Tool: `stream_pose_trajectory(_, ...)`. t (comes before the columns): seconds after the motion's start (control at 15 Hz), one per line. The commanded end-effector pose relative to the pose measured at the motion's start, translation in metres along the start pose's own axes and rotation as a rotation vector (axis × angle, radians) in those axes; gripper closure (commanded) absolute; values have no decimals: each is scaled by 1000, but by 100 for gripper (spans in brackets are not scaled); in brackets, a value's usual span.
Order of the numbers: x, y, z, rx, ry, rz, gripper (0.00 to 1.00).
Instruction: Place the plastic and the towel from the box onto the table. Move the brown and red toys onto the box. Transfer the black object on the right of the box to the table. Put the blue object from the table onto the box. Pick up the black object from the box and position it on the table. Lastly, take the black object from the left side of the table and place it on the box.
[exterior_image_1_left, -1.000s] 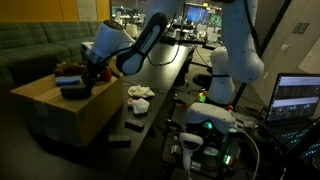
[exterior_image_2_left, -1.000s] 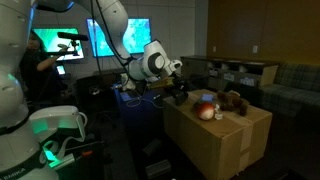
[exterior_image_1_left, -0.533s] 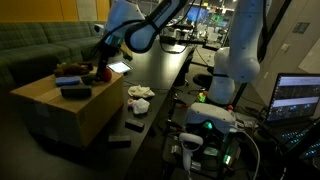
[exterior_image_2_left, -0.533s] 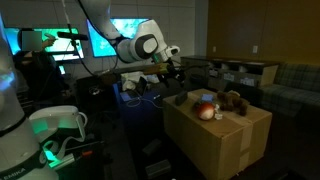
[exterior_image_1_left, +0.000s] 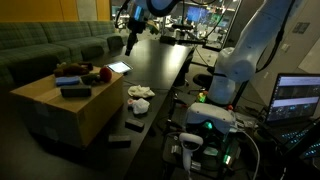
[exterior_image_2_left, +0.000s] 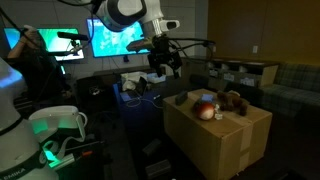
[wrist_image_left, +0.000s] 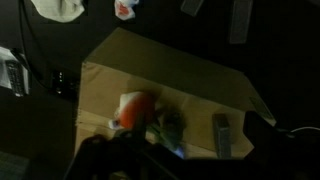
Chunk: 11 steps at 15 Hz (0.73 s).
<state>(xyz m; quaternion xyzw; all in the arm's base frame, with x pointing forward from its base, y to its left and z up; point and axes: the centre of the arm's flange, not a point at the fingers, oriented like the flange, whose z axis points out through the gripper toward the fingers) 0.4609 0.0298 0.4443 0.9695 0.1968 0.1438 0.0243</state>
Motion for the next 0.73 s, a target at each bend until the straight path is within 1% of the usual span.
stream_pose_trajectory(0.0,-51,36,-51,-10,38,94,0)
stream_pose_trajectory(0.07,-67,31,-72,-13,50,125,0)
stream_pose_trajectory(0.2,-92,48,-84,-15,67,168,0)
stream_pose_trajectory(0.47,-128,70,-107,-40,103,249,0)
stream_pose_trajectory(0.53,-134,72,-106,-51,114,268,0)
stream_pose_trajectory(0.6,-113,72,-97,-29,86,248,0)
stream_pose_trajectory(0.67,-120,75,-100,-33,94,261,0)
